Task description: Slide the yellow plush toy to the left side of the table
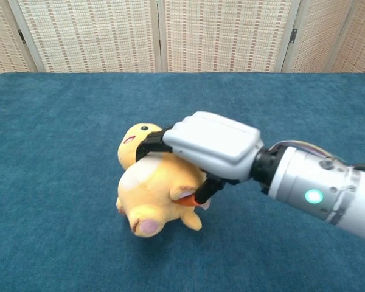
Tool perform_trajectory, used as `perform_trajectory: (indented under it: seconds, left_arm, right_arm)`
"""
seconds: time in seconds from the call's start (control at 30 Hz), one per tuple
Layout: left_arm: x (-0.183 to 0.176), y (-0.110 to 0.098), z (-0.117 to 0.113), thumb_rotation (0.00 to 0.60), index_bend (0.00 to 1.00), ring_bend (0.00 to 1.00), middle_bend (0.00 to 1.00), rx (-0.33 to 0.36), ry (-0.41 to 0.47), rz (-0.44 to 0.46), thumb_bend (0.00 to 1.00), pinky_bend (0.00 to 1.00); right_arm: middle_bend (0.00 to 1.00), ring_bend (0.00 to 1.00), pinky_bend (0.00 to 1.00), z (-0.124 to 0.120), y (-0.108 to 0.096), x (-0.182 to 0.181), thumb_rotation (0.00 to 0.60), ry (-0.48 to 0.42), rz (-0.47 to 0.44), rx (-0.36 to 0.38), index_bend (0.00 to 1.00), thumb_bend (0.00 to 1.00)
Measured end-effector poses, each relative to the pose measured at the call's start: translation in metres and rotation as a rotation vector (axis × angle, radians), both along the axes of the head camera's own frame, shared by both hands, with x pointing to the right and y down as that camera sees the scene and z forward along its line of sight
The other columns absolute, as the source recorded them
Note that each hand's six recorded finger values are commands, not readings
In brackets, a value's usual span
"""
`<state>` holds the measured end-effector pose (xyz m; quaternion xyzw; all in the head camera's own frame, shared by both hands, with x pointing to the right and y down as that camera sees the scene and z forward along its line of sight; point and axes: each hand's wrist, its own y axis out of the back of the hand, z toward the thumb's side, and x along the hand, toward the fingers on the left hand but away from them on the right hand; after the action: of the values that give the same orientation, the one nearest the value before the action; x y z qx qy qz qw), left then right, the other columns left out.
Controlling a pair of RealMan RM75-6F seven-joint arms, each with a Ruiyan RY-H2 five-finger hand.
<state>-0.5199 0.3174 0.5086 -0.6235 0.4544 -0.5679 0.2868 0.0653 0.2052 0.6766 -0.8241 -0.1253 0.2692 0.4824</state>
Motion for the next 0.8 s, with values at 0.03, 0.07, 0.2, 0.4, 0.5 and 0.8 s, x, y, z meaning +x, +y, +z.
perform_trajectory:
  seconds: [0.03,0.07,0.2,0.4,0.5,0.8]
  left_arm:
    - [-0.001,0.0,0.0,0.6,0.0,0.02,0.0,-0.001,0.001,-0.001,0.31,0.19]
    - [-0.001,0.0,0.0,0.6,0.0,0.02,0.0,-0.002,0.002,-0.002,0.31,0.19]
    - [-0.002,0.002,0.0,0.6,0.0,0.02,0.0,-0.006,0.006,-0.001,0.31,0.19]
    - [-0.002,0.003,0.0,0.6,0.0,0.02,0.0,-0.005,0.006,0.001,0.31,0.19]
    - [0.0,0.003,0.001,0.6,0.0,0.02,0.0,-0.007,0.0,0.007,0.31,0.19]
    - [0.012,-0.001,0.0,0.6,0.0,0.02,0.01,0.045,0.012,0.055,0.31,0.19]
  right_arm:
    - [0.5,0.5,0.71,0.004,0.002,-0.004,0.6,0.014,-0.009,-0.004,0.43,0.45]
    - [0.4,0.42,0.61,0.009,0.004,-0.007,0.6,0.032,-0.017,-0.012,0.28,0.41]
    - [0.0,0.01,0.21,0.022,0.009,-0.009,0.6,0.093,-0.032,-0.057,0.0,0.19]
    - [0.0,0.0,0.0,0.008,0.011,-0.003,0.6,0.088,-0.021,-0.117,0.0,0.07]
    - [0.0,0.0,0.0,-0.006,0.009,0.008,0.6,0.073,-0.002,-0.132,0.0,0.06]
    - [0.0,0.0,0.0,-0.048,0.005,0.091,0.6,0.077,0.125,-0.131,0.0,0.05]
